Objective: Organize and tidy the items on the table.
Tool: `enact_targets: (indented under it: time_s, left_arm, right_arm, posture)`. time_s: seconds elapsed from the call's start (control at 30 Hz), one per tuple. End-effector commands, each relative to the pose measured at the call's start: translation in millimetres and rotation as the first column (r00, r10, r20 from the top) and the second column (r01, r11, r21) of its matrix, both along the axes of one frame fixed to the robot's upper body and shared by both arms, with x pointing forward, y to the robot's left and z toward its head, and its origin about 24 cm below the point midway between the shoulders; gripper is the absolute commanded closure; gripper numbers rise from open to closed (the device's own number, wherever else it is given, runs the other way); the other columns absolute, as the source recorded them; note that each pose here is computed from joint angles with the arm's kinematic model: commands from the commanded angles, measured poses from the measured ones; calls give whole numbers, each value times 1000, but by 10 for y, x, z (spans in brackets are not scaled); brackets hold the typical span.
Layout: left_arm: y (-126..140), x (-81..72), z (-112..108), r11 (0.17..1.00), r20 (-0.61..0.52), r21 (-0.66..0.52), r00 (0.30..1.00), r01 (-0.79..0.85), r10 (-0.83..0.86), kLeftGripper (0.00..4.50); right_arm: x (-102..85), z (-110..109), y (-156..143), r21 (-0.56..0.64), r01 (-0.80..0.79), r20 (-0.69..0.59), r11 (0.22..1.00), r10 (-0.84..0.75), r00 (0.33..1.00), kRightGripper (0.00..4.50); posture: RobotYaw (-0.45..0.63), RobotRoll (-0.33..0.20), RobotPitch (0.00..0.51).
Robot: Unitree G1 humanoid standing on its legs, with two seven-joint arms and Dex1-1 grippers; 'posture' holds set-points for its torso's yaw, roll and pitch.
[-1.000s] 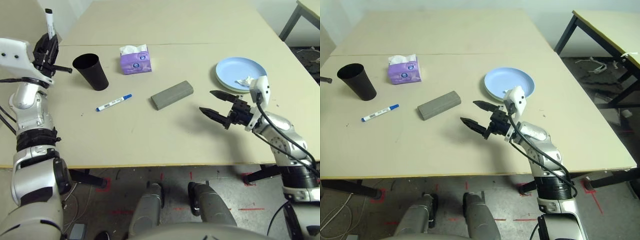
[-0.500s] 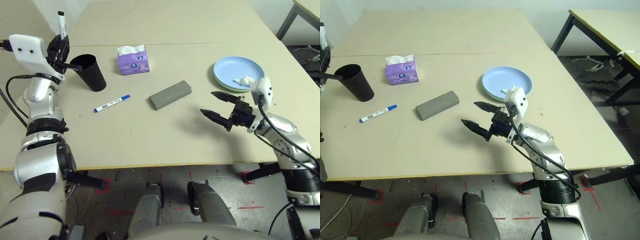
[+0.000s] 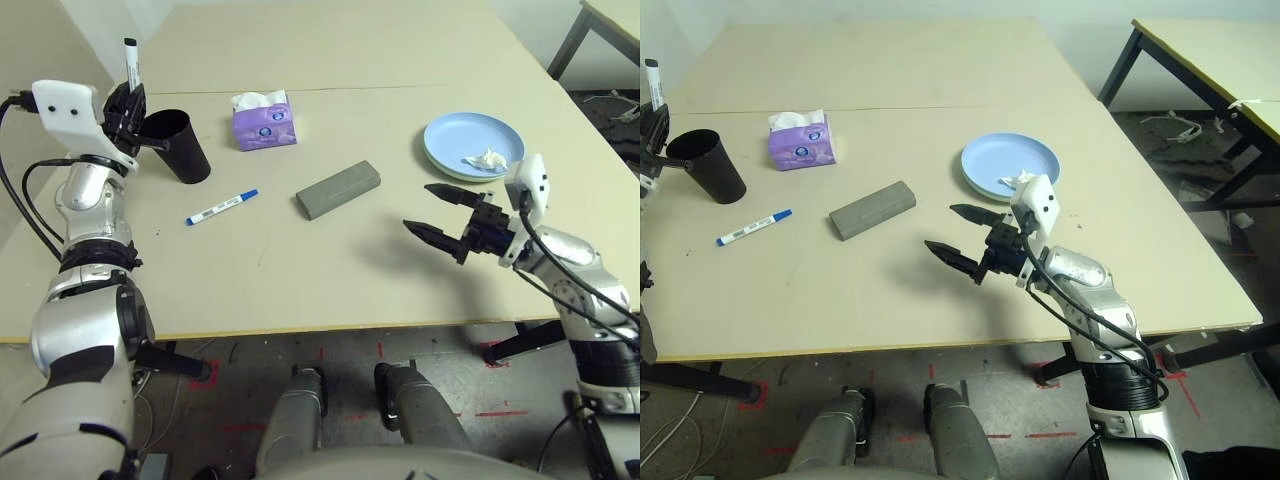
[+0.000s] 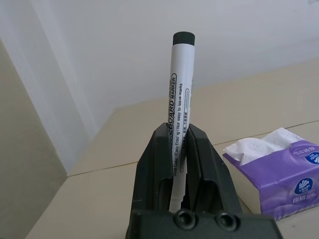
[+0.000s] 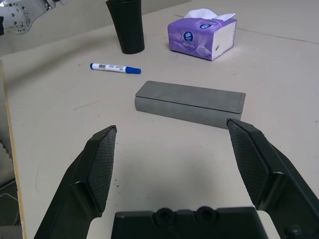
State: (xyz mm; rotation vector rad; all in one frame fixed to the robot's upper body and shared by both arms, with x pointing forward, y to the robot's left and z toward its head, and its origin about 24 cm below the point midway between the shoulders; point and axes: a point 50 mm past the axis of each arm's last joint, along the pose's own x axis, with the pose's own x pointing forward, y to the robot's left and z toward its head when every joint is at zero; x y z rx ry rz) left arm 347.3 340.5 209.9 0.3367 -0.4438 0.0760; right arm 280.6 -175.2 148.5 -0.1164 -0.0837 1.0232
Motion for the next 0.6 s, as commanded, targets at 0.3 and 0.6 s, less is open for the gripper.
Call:
enact_targets:
  time_s: [0.3,0.6]
  left_arm:
    - [101,-73,-22,998,-35,66,999,-23,25,4233]
    - [103,-83,-16,998,-25,66,999,-21,22,4233]
  right_arm:
    - [-15,-1,-36,-8,-8,-2,1000,8,1000,0]
    - [-74,-26,-26,-14,-17,-13,1000,17,1000,0]
  posture:
    - [-156,0,196]
    - [-155,0,205]
